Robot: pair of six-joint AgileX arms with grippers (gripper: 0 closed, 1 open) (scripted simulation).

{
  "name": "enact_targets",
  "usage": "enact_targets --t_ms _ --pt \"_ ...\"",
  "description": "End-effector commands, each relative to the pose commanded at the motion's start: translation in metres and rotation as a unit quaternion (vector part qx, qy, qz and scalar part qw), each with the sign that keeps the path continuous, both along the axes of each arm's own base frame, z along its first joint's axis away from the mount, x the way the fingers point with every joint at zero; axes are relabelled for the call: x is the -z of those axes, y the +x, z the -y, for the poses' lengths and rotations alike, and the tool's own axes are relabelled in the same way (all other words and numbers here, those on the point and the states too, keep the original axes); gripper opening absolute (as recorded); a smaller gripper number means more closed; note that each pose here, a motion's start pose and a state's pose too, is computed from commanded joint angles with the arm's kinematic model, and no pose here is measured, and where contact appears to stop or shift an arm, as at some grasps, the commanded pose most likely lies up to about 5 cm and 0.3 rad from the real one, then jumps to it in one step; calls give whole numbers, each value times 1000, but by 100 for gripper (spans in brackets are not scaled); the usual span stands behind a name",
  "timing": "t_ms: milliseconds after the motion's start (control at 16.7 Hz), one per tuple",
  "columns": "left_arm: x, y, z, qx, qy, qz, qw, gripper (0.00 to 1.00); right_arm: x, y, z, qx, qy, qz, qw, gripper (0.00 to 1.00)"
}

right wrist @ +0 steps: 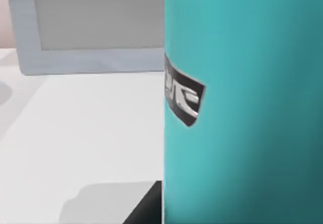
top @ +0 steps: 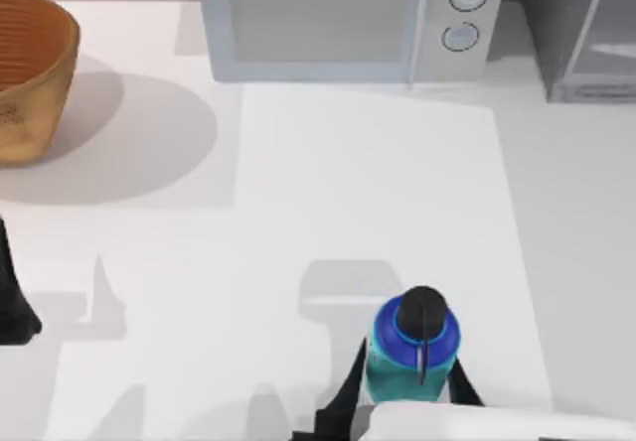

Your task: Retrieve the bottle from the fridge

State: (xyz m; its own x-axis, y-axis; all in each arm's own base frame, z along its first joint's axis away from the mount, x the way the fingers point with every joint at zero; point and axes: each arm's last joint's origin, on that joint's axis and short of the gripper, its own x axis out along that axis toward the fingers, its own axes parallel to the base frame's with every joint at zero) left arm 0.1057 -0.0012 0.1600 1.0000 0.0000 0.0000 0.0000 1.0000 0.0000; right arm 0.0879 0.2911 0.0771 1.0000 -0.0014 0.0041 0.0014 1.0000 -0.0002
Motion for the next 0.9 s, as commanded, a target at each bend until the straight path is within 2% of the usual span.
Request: enact_targets --t_ms 540,900 --pt "0 0 0 0 0 0 1000 100 0 0 0 0 0 0 1000 98" --pt "0 0 0 0 0 0 1000 100 0 0 0 0 0 0 1000 100"
